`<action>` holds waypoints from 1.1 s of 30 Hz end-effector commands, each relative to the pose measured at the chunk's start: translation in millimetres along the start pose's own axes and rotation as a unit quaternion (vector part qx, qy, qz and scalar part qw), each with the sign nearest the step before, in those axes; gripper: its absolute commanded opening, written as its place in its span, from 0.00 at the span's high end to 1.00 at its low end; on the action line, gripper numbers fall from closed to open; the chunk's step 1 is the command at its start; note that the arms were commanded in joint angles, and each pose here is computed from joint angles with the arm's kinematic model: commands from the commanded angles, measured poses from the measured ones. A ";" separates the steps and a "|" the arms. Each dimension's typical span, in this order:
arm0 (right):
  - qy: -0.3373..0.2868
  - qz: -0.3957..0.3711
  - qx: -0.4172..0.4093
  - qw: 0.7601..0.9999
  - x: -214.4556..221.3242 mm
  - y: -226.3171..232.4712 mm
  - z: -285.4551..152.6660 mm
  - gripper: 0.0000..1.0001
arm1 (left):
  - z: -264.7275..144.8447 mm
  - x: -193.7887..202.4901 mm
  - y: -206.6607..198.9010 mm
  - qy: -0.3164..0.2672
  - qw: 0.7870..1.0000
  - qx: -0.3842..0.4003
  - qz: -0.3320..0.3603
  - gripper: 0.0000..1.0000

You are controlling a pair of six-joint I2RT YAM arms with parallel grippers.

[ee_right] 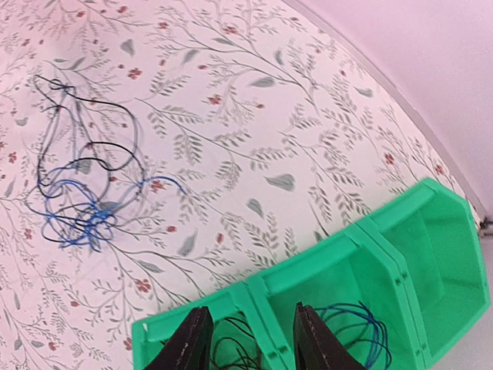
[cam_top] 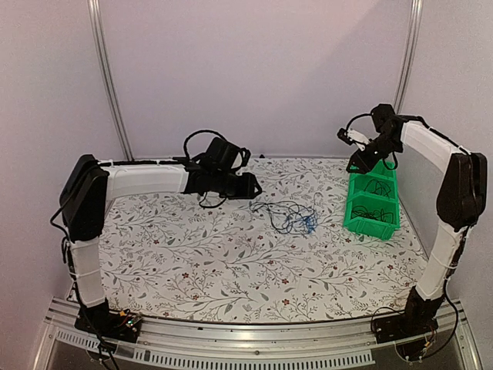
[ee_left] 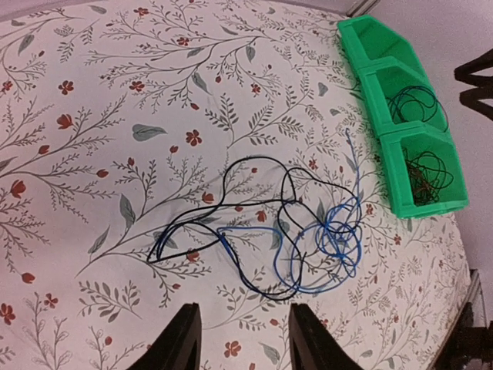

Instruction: Untangle the cables

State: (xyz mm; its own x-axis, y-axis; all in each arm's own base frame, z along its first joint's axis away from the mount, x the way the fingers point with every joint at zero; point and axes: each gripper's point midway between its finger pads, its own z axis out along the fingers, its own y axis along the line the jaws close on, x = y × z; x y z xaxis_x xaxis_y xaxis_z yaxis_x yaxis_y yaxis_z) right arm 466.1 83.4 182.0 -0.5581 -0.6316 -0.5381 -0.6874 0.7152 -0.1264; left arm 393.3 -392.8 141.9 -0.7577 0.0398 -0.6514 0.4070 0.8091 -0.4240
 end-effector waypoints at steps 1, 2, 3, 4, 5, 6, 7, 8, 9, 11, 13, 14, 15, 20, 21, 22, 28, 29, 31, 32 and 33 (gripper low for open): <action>-0.054 -0.051 -0.083 0.994 -39.8 62.4 3.1 0.59 | 22.6 3.5 30.5 0.034 0.998 -0.026 -0.035 0.59; -0.060 -0.066 -0.104 0.991 -46.0 79.5 4.2 0.59 | 28.7 5.7 33.6 0.039 0.999 -0.026 -0.027 0.59; -0.065 -0.084 -0.124 0.987 -50.3 94.5 4.9 0.59 | 34.9 7.0 33.9 0.041 0.999 -0.020 -0.013 0.59; -0.070 -0.099 -0.145 0.982 -54.5 110.3 6.0 0.60 | 40.4 7.2 32.6 0.041 0.999 -0.010 0.005 0.60; -0.078 -0.106 -0.174 0.976 -58.1 126.5 5.0 0.60 | 45.2 8.0 32.0 0.042 0.999 -0.003 0.025 0.60; -0.082 -0.113 -0.196 0.971 -60.6 138.8 6.2 0.60 | 50.6 9.9 32.6 0.042 0.998 0.000 0.041 0.60; -0.086 -0.116 -0.216 0.966 -62.8 150.5 7.5 0.59 | 53.3 9.4 32.3 0.039 0.998 0.004 0.057 0.60; -0.085 -0.115 -0.235 0.961 -62.6 160.2 13.2 0.59 | 55.3 8.6 32.7 0.035 0.997 0.006 0.073 0.60; -0.082 -0.116 -0.251 0.957 -62.5 170.4 18.3 0.59 | 56.8 8.0 33.2 0.029 0.996 0.006 0.085 0.60; -0.075 -0.124 -0.267 0.953 -63.1 187.2 31.9 0.59 | 57.5 4.6 32.7 0.013 0.994 0.012 0.110 0.61; -0.076 -0.122 -0.278 0.950 -67.4 195.7 39.7 0.59 | 60.0 3.9 37.0 0.005 0.992 0.005 0.123 0.62; -0.079 -0.120 -0.284 0.948 -71.8 197.8 40.5 0.59 | 62.3 2.5 40.2 0.003 0.992 0.003 0.123 0.62; -0.076 -0.113 -0.290 0.947 -72.9 199.0 45.5 0.59 | 64.4 0.9 42.8 0.002 0.993 0.001 0.122 0.63; -0.075 -0.097 -0.292 0.949 -83.4 195.2 56.4 0.59 | 78.2 2.9 39.2 0.003 0.989 0.036 0.143 0.67; -0.073 -0.096 -0.292 0.949 -83.3 194.9 58.4 0.59 | 79.8 4.6 36.2 0.004 0.988 0.047 0.150 0.67; -0.071 -0.095 -0.292 0.949 -83.3 194.5 59.4 0.59 | 80.1 8.0 33.7 0.008 0.986 0.058 0.156 0.67; -0.063 -0.092 -0.294 0.949 -79.8 194.9 64.6 0.59 | 77.5 7.4 28.4 -0.010 0.980 0.091 0.179 0.65; -0.063 -0.091 -0.295 0.949 -79.6 195.0 64.9 0.59 | 78.8 8.9 32.0 -0.007 0.980 0.084 0.183 0.65; -0.061 -0.087 -0.296 0.949 -79.0 195.5 66.4 0.59 | 81.6 11.7 39.4 -0.002 0.979 0.068 0.192 0.67; -0.062 -0.086 -0.297 0.949 -79.5 195.6 65.9 0.59 | 83.1 13.1 42.6 0.000 0.978 0.062 0.197 0.68; -0.062 -0.085 -0.297 0.949 -79.6 196.1 66.3 0.59 | 84.2 14.2 44.8 0.001 0.978 0.058 0.202 0.70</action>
State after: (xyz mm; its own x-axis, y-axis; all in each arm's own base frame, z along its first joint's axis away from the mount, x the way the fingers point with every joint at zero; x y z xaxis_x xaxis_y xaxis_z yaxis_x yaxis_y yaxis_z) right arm 405.7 291.7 149.1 -0.3575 -0.6652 -0.6556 -0.9330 0.2850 0.2196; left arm 434.0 -415.2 69.0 -0.5640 0.3101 -0.7653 0.7115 0.6529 -0.2598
